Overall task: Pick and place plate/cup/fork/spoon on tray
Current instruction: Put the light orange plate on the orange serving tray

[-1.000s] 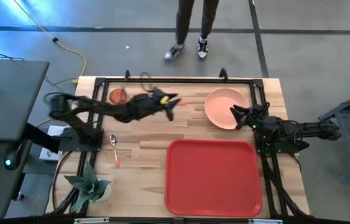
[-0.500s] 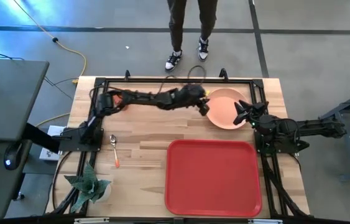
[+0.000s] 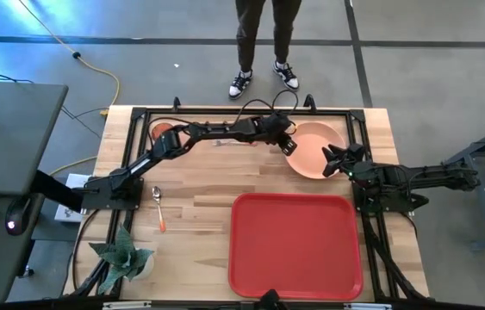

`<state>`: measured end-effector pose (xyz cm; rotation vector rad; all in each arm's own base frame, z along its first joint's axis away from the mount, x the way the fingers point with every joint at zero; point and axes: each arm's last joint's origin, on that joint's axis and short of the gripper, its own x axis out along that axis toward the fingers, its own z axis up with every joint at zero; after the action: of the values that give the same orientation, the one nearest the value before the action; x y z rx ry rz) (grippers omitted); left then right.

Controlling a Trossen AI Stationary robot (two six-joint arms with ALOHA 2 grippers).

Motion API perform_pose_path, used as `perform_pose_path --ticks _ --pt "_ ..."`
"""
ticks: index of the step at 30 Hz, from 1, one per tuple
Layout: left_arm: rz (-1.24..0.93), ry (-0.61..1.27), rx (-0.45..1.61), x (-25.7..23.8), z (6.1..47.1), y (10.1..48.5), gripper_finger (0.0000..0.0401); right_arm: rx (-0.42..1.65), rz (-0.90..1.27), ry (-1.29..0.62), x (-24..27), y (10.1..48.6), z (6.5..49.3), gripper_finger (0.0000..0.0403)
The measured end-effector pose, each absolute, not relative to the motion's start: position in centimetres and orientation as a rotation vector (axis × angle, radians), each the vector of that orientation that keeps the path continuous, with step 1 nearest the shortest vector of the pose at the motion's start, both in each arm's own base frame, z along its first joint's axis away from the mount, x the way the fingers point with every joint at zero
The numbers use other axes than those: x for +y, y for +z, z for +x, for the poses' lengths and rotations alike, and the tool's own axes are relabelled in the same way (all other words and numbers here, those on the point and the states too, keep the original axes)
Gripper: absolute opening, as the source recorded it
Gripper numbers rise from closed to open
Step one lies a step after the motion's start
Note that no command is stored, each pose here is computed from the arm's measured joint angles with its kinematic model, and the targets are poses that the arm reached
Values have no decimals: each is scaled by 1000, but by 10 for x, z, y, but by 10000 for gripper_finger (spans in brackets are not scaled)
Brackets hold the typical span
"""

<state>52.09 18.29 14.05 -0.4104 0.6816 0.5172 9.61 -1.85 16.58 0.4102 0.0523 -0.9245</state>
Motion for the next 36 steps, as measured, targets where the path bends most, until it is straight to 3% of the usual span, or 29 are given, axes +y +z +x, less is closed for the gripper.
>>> perform_pose_path --ticks 19,24,33,36 --pt "-370 475 767 178 519 135 134 -90 378 -801 -17 188 103 138" --pt "-360 478 785 177 518 134 103 -113 335 -760 -16 194 104 138" --pt "-317 452 852 175 514 132 12 -107 305 -769 -16 194 104 138" --pt "-315 443 853 175 514 134 7 -105 304 -765 -16 194 104 138"
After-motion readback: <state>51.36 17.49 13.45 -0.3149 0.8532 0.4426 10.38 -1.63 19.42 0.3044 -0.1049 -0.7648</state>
